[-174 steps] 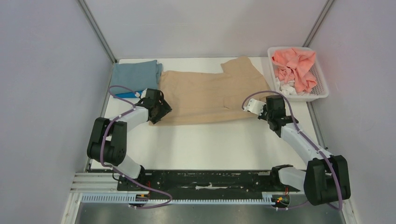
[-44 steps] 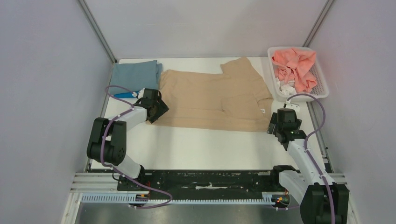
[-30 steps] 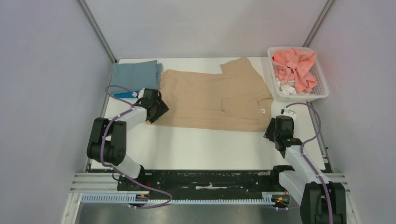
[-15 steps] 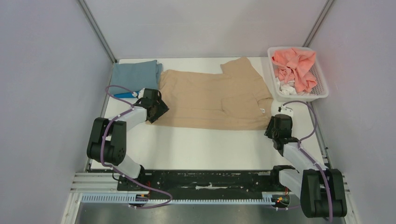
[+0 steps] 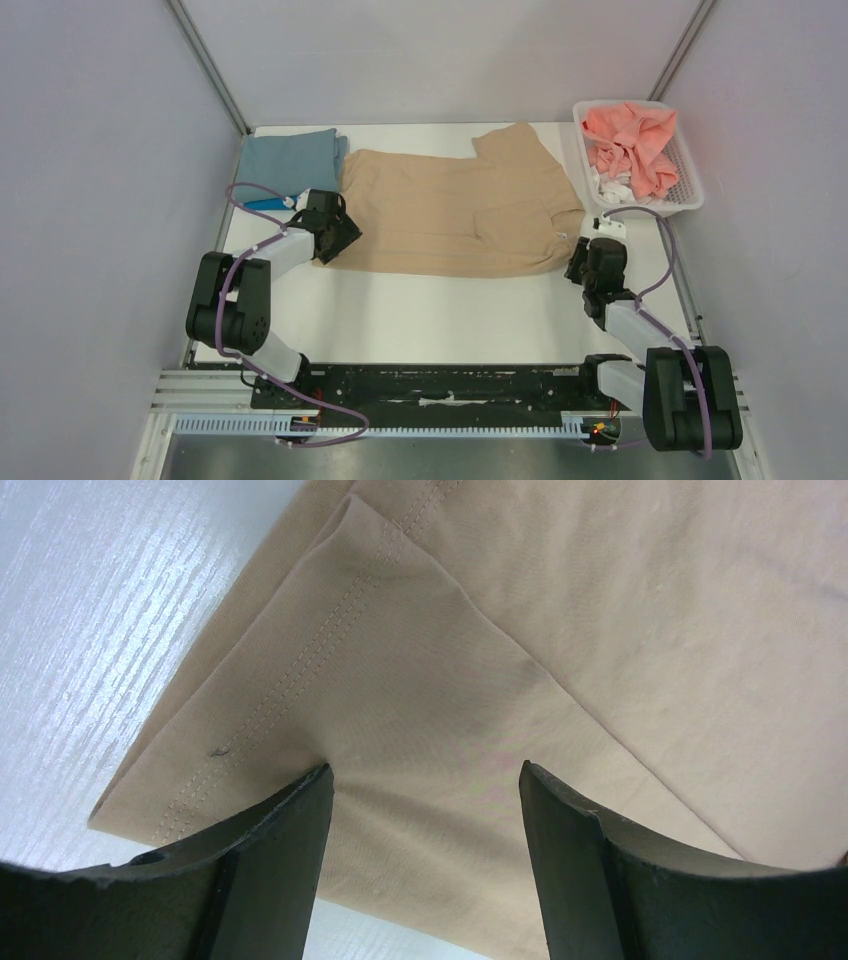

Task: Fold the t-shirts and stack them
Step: Fold the flattened tshirt in 1/3 of the way

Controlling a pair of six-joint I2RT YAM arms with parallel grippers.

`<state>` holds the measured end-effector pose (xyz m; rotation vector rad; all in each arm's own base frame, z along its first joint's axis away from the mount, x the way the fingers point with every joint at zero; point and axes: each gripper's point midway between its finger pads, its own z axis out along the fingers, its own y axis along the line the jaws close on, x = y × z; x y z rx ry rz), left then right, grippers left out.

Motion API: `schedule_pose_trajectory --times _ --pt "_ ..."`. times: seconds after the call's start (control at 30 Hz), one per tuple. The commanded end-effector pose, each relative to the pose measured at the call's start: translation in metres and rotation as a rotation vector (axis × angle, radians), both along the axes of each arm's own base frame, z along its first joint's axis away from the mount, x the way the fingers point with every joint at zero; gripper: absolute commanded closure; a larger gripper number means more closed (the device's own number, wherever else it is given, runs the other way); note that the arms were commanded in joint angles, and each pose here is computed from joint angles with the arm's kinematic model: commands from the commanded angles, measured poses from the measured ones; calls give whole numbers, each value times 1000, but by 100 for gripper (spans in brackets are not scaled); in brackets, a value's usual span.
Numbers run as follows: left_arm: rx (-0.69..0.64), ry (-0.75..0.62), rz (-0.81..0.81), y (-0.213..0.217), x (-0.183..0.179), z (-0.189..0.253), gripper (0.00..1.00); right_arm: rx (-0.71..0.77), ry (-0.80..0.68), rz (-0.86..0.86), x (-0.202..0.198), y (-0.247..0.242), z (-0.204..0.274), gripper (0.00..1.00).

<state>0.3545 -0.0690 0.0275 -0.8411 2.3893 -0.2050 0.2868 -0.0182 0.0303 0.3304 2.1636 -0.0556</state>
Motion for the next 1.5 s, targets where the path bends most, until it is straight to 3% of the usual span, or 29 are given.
schedule_pose_trajectory --times 0.0,0.2,0.4,0.6,0.77,0.93,1.0,1.07,1.17,1.27,1.4,1.47 --pt "61 152 -16 13 -35 -32 24 49 -174 63 42 14 42 67" --pt "63 153 -14 14 -35 -32 24 66 -149 122 72 36 40 68" --pt "71 155 -11 15 -36 -32 24 -20 -159 143 106 46 54 68" --pt "80 161 -4 17 -36 -33 24 -319 -44 305 123 34 56 64" --pt "89 169 -1 19 -36 -35 24 -475 89 628 124 49 35 58" --pt "89 171 0 19 -36 -35 24 -490 18 485 144 37 65 65" --pt "90 170 -1 19 -36 -35 24 -493 -31 574 143 50 72 60" --pt "88 172 -2 19 -36 -35 24 -521 -27 790 137 71 65 58" --pt "86 170 -3 18 -36 -34 24 -539 121 1031 127 83 41 56" --pt "87 169 -4 19 -36 -34 24 -569 229 1097 133 78 34 60" --pt "90 173 -5 19 -36 -35 24 -633 240 1136 142 74 30 60" --pt "90 170 -5 19 -35 -34 24 -637 248 1159 143 75 28 68"
